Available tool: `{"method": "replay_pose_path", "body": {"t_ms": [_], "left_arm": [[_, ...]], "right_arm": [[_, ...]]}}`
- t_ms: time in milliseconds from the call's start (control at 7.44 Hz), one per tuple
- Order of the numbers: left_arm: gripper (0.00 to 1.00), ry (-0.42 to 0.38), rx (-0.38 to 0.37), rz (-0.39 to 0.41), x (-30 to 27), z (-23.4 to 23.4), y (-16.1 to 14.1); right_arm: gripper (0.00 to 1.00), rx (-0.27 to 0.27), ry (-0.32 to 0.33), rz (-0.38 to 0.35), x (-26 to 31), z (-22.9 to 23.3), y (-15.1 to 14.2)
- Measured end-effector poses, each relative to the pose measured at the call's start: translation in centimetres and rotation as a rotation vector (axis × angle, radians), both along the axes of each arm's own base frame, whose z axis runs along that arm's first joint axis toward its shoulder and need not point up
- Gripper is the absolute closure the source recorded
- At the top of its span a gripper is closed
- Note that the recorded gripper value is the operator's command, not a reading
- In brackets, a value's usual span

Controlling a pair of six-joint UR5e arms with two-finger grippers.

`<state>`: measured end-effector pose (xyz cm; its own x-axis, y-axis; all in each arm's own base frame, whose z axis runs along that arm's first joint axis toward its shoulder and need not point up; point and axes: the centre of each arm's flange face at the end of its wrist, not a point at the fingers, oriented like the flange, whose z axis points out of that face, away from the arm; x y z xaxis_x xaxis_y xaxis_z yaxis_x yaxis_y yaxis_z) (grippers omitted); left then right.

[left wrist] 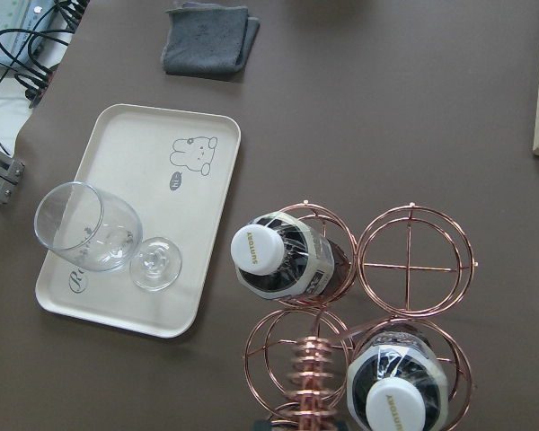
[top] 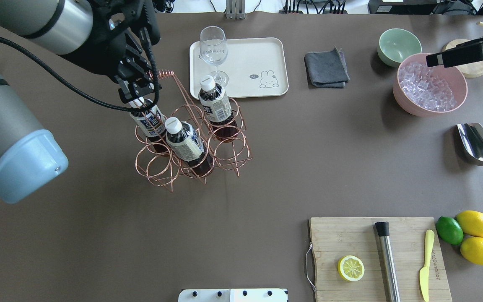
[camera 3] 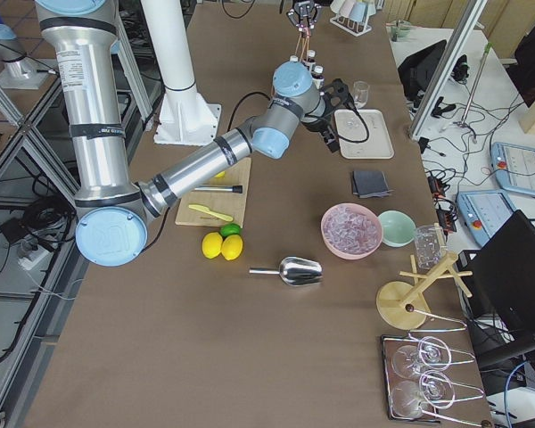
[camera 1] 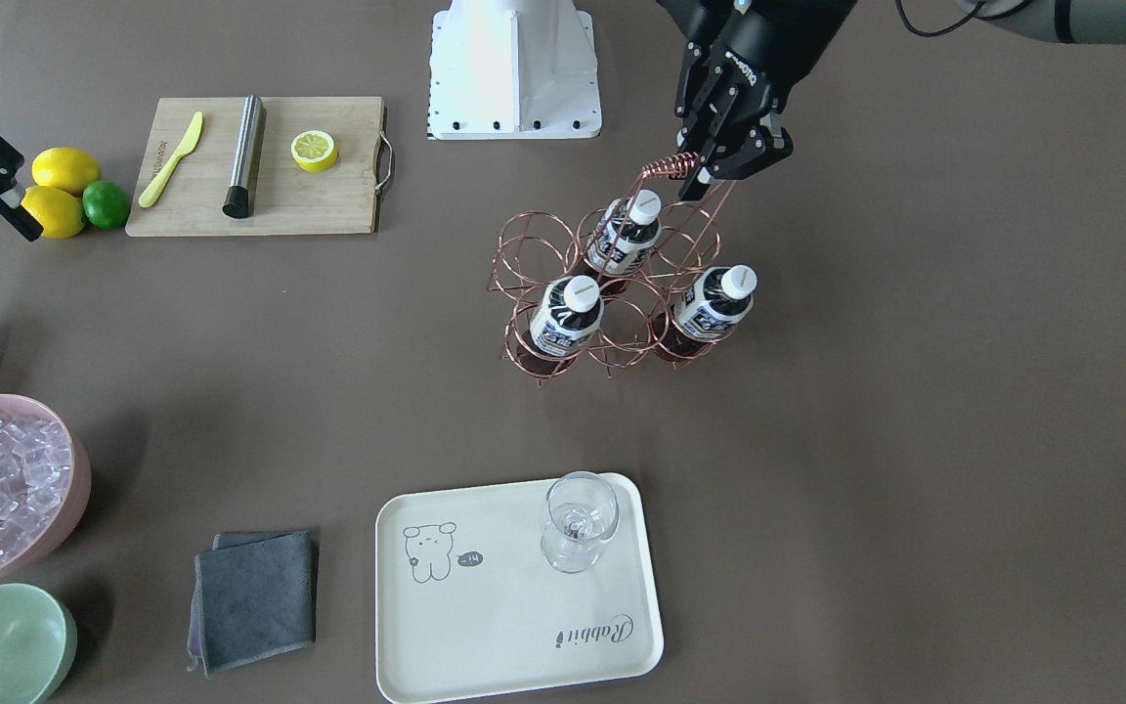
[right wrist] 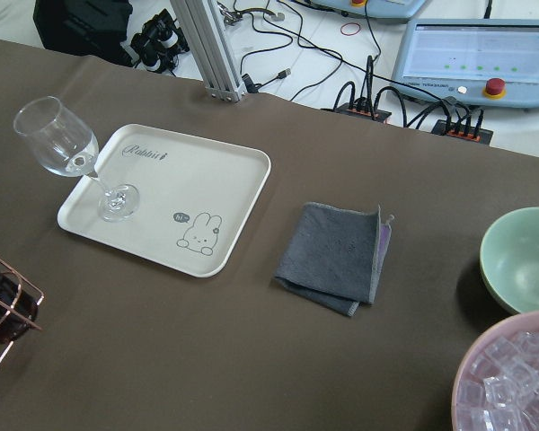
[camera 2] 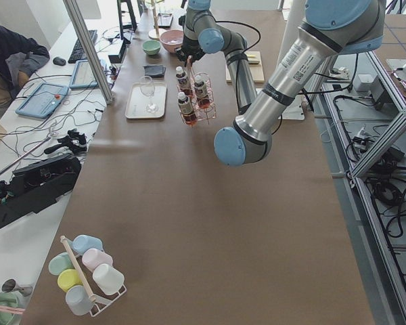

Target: Take tea from basket to plate

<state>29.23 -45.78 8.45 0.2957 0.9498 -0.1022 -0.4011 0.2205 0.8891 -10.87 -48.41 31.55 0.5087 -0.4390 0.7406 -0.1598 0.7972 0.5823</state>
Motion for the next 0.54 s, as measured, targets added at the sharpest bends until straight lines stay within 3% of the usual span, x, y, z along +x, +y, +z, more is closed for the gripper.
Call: {"method": "replay_pose_path", "body": {"t_ms": [538], "left_arm": [[1.0,0.046,-0.08,-0.102,8.3,-4.8,5.0]], "right_arm": [[0.0,0.184,-0.045,0.002,-4.9,0.4,0.5]]}}
